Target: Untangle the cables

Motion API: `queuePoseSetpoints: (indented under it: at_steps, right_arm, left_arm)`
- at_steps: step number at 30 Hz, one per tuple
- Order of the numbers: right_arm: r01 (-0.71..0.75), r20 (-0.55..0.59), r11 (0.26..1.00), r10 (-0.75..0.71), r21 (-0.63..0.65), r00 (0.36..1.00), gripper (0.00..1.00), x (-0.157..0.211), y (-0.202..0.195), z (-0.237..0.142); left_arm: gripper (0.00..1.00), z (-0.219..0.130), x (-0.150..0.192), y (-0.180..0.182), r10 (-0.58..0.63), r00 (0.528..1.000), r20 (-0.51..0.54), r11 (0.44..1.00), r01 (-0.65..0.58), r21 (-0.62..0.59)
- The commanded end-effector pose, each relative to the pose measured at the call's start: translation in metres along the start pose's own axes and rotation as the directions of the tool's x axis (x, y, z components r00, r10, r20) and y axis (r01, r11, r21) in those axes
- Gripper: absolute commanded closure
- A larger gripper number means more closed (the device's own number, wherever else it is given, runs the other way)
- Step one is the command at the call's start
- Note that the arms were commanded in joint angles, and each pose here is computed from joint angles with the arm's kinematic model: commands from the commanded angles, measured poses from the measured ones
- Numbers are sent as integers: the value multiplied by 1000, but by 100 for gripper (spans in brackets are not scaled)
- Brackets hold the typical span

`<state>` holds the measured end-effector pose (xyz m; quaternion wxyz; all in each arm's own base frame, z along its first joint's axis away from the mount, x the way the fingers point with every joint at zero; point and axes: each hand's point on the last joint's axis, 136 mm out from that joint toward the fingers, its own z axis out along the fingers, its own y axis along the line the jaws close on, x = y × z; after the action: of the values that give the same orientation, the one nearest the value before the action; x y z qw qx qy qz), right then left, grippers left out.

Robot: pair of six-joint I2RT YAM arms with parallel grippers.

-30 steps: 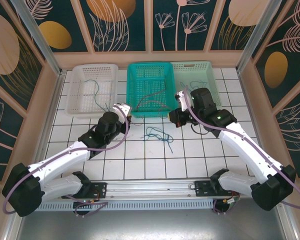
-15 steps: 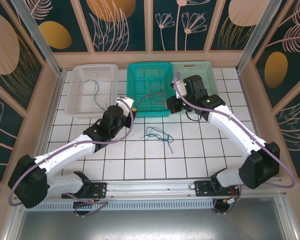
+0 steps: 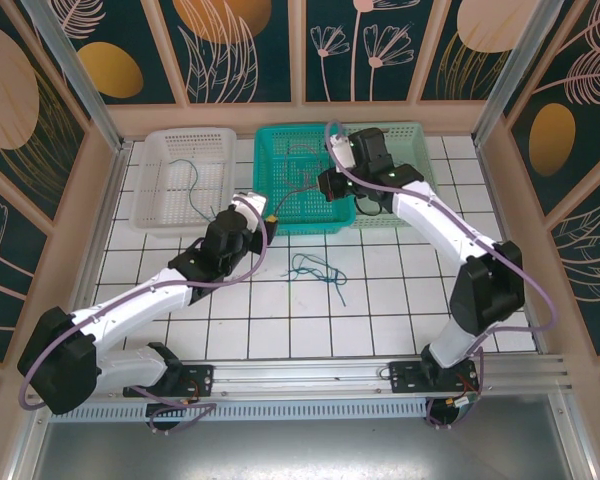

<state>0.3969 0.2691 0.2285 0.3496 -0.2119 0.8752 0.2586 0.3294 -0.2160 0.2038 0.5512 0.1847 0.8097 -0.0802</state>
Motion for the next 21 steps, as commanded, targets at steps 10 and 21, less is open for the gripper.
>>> queuePoseSetpoints:
  at_steps: [10, 21]
  right_arm:
    - [14, 142, 986, 10, -166, 990, 100, -50, 15, 1]
    - [148, 347, 951, -47, -272, 937, 100, -43, 54, -73]
  left_arm:
    - [26, -5, -12, 4, -149, 984, 98, 989, 149, 5]
    - [8, 0, -79, -2, -615, 771, 166, 776, 555, 298]
